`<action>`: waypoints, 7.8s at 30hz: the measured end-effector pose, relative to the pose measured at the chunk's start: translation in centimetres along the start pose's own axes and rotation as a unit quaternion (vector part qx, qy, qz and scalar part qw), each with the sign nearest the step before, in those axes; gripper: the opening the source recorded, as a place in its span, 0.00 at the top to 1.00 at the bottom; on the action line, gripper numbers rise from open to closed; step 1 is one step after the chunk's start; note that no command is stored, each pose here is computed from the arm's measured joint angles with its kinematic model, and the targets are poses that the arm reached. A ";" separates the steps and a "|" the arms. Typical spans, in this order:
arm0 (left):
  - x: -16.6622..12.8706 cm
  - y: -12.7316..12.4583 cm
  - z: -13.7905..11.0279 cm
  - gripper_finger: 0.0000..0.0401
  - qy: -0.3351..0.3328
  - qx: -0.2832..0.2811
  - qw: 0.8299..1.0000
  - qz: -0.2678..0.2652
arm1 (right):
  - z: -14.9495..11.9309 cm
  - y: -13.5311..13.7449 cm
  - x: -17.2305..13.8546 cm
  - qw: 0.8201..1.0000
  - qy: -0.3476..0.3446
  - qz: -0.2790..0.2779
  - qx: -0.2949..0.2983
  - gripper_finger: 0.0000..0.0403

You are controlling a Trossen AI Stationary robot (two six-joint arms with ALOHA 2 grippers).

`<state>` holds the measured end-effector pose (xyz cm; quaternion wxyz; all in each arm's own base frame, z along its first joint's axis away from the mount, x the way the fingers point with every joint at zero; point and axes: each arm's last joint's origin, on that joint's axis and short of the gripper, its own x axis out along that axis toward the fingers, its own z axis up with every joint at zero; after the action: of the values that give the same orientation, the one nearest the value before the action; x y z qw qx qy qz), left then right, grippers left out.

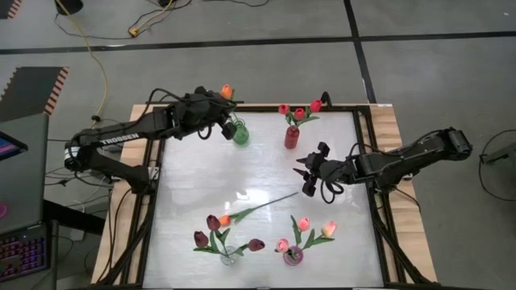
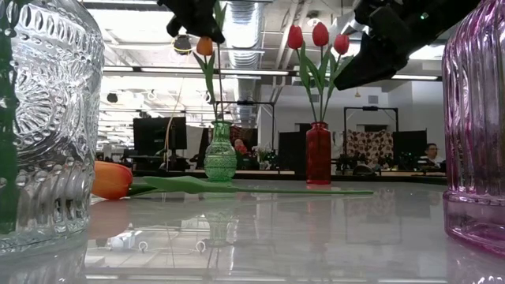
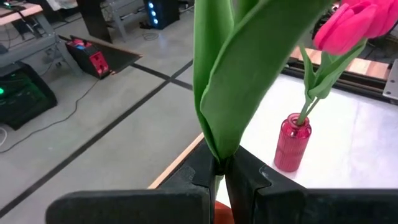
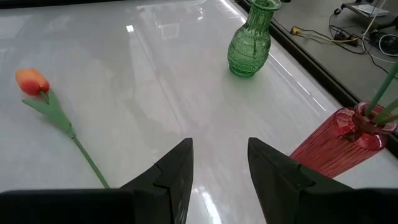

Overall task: Sort flowers into vase by color
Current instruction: Put the orange flower into the green vase

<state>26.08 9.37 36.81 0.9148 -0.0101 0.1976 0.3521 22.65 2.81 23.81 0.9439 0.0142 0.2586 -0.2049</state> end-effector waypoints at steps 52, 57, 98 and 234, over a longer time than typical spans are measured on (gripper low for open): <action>-9.2 2.4 0.8 0.58 -0.057 0.063 0.996 -0.036 | -0.7 1.4 1.1 0.992 0.046 0.113 -0.011 0.56; -11.2 2.6 -0.5 0.58 -0.020 0.061 0.996 -0.069 | -1.8 2.9 3.0 0.990 0.058 0.119 -0.047 0.56; -7.0 -2.8 -17.0 0.58 0.023 -0.038 0.977 -0.207 | -2.8 11.6 15.9 0.957 0.031 0.253 -0.135 0.56; -5.3 -6.7 -7.7 0.58 -0.294 -0.047 0.926 -0.232 | 12.3 2.4 5.2 0.956 -0.284 0.009 -0.076 0.91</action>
<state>24.14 -0.27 30.84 0.9865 0.0058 -0.1046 0.1263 33.58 1.40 31.73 0.9786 -0.1137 -0.0053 -0.1717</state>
